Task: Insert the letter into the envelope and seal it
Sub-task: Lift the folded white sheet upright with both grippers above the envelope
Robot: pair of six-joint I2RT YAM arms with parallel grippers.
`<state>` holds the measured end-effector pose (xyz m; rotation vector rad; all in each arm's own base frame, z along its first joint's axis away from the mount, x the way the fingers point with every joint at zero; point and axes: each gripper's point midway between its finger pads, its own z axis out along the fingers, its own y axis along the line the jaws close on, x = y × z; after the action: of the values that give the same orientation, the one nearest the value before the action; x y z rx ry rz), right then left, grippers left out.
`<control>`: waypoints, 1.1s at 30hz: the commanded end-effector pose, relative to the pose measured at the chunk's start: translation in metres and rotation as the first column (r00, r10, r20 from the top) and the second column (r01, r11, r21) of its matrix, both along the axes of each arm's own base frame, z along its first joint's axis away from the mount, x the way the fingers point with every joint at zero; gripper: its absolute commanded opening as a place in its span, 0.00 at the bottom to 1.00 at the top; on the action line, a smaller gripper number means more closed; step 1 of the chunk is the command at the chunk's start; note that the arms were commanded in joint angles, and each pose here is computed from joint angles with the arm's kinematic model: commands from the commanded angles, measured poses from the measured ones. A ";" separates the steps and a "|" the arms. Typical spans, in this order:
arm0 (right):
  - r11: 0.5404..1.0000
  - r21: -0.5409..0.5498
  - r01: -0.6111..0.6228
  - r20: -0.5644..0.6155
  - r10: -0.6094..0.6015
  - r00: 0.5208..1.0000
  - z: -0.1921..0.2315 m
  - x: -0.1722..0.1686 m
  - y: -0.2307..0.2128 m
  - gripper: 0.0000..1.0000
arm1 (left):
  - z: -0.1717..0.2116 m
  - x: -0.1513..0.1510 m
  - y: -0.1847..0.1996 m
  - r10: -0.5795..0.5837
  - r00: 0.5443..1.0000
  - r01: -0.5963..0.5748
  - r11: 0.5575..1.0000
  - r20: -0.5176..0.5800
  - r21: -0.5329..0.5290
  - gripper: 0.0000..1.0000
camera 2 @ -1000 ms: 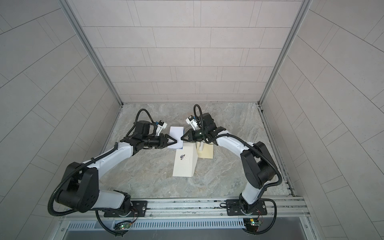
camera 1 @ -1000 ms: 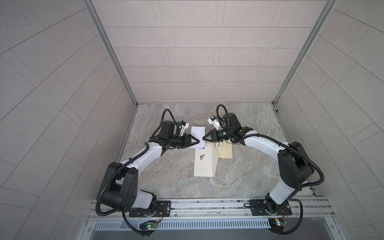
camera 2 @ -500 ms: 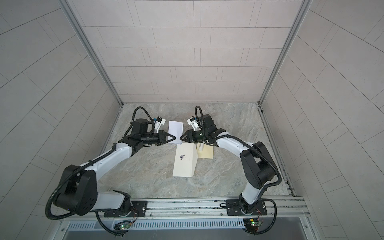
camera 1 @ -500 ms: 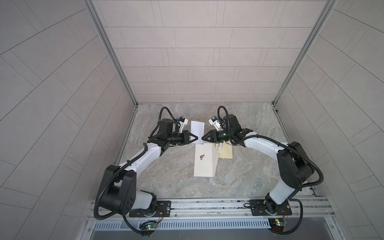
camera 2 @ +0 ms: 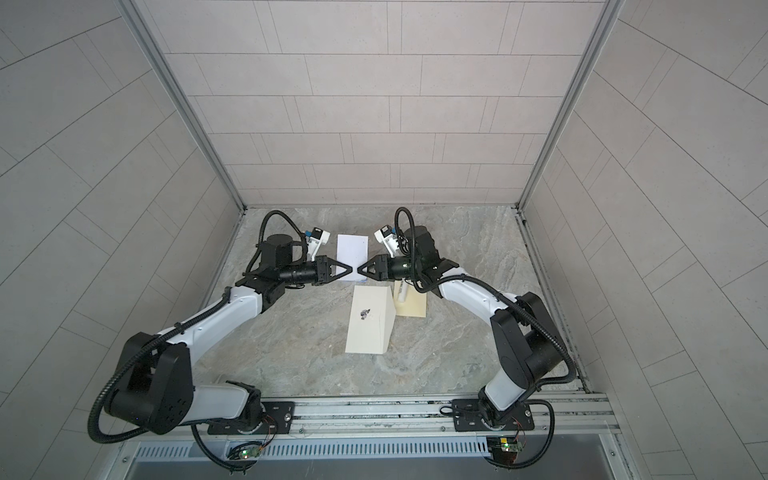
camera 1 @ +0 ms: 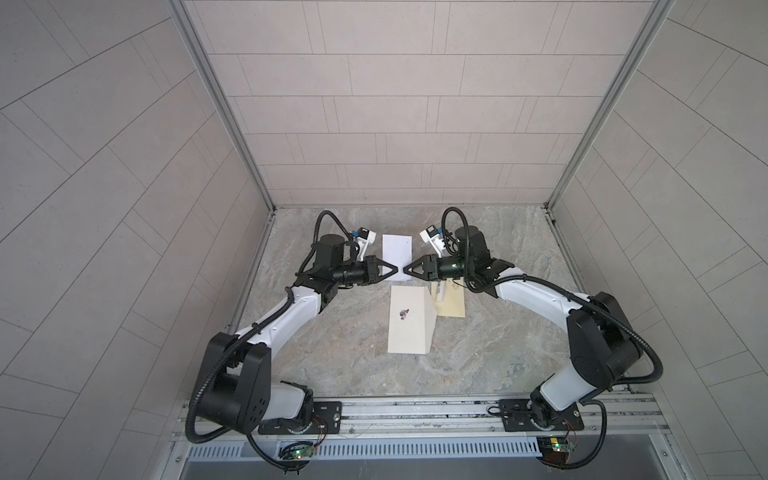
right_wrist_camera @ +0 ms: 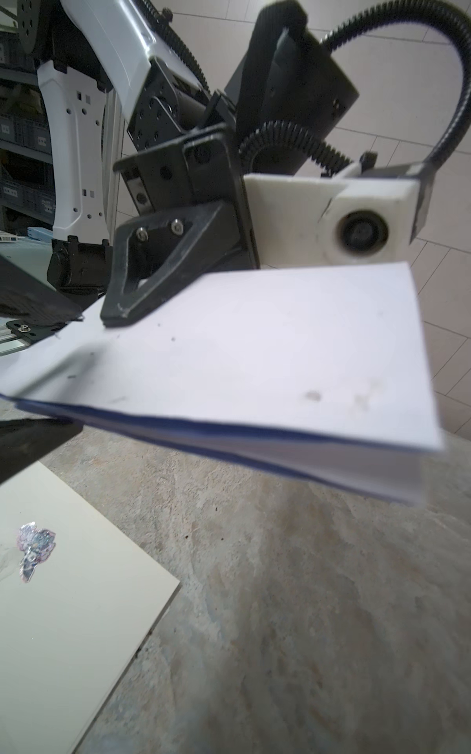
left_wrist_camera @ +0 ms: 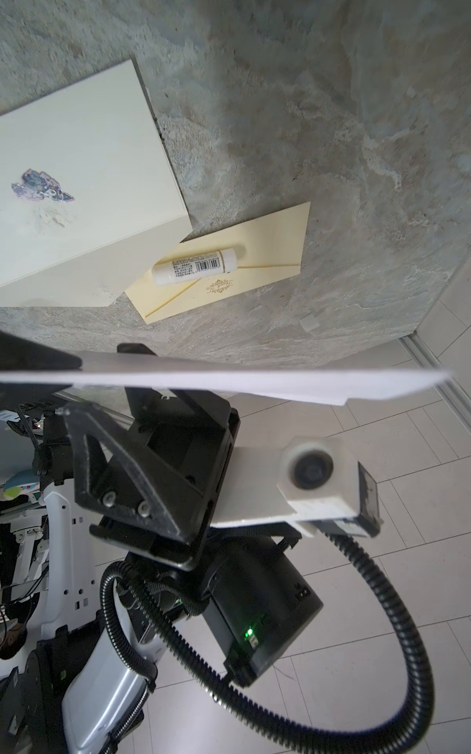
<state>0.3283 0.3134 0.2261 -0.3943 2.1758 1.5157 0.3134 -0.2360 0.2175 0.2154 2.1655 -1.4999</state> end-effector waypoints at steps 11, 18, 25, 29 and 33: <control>1.000 0.007 0.013 0.054 -0.013 0.998 0.018 0.007 -0.014 0.42 | 0.024 -0.021 -0.006 -0.085 0.994 0.092 0.991 0.071 -0.100 0.00; 0.997 0.040 -0.064 0.055 0.061 0.997 0.023 -0.003 -0.009 0.48 | 0.027 -0.023 -0.005 -0.086 0.993 0.095 0.990 0.080 -0.103 0.00; 0.990 0.068 -0.123 0.106 0.116 0.988 0.038 -0.018 0.005 0.47 | 0.028 -0.026 -0.010 -0.113 0.990 0.122 0.985 0.085 -0.118 0.00; 0.989 0.095 -0.114 0.123 0.102 0.987 0.047 -0.017 0.006 0.43 | 0.027 -0.028 -0.010 -0.122 0.989 0.131 0.984 0.083 -0.118 0.00; 0.992 0.096 -0.086 0.148 0.071 0.986 0.056 -0.017 0.002 0.30 | 0.016 -0.029 -0.008 -0.109 0.992 0.114 0.991 0.069 -0.075 0.00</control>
<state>0.3129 0.3175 0.2449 -0.5025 2.1089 1.6004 0.2913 -0.2435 0.2381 0.3227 2.0603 -1.6326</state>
